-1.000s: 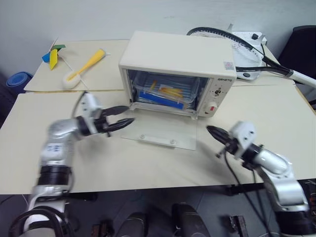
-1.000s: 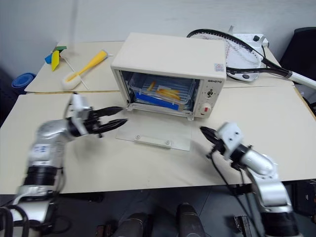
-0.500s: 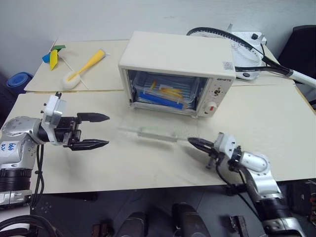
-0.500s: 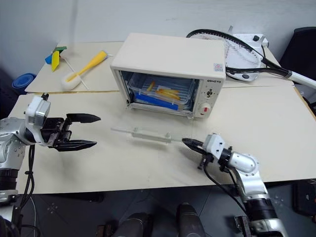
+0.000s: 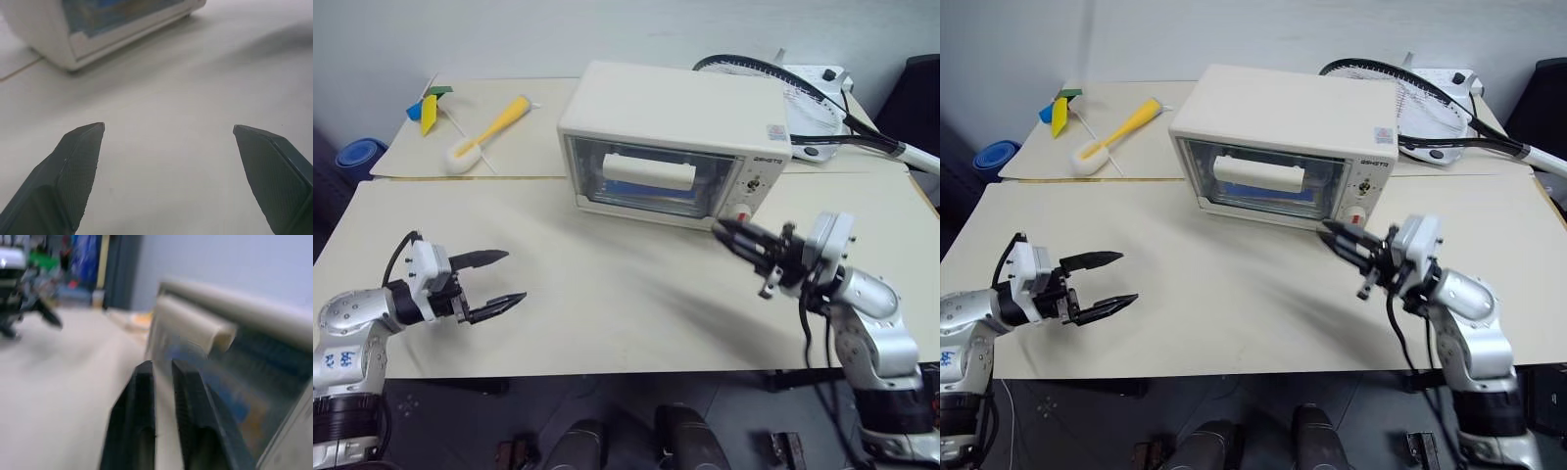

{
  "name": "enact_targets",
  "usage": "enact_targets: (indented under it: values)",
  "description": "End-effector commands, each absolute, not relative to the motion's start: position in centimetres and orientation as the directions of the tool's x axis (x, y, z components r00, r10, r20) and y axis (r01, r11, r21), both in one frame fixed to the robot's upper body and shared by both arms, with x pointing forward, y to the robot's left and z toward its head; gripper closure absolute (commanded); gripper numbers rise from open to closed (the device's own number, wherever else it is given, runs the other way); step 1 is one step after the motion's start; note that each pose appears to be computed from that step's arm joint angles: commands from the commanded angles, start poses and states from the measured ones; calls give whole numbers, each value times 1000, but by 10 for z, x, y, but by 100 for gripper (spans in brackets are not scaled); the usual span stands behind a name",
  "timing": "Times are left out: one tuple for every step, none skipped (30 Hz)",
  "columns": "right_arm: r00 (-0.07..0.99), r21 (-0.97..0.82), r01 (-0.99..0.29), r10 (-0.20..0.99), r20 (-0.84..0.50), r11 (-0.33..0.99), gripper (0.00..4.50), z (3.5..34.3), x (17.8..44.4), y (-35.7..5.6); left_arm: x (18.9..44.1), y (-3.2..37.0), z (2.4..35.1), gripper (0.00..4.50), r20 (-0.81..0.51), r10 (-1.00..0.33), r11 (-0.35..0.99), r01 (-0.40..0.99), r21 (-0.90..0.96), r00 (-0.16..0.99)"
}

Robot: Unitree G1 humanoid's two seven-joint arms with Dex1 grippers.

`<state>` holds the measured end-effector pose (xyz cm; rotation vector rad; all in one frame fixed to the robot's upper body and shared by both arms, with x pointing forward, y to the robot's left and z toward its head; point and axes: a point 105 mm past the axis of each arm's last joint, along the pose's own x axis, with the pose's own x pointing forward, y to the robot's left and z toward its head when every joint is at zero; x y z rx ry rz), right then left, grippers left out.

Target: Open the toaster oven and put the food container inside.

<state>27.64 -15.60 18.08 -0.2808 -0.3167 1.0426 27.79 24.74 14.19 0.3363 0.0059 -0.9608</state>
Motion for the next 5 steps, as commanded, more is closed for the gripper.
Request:
enact_targets:
  values:
    - [416,-438,-819,909,-8,371,253,164,259,-165,270,244,149,0,-155,-800,499,787,363,579]
    - [429,-430,-819,903,-21,379,219,159,257,-170,268,243,147,0,-156,-800,499,787,362,579]
    - [444,-422,-817,895,-30,392,182,154,257,-176,265,242,144,0,-156,-804,495,792,358,574]
    - [455,-416,-816,890,-32,402,147,152,256,-179,263,241,143,0,-156,-807,493,795,355,570]
    - [457,-414,-817,889,-41,401,106,148,255,-182,261,240,141,0,-162,-810,486,800,351,563]
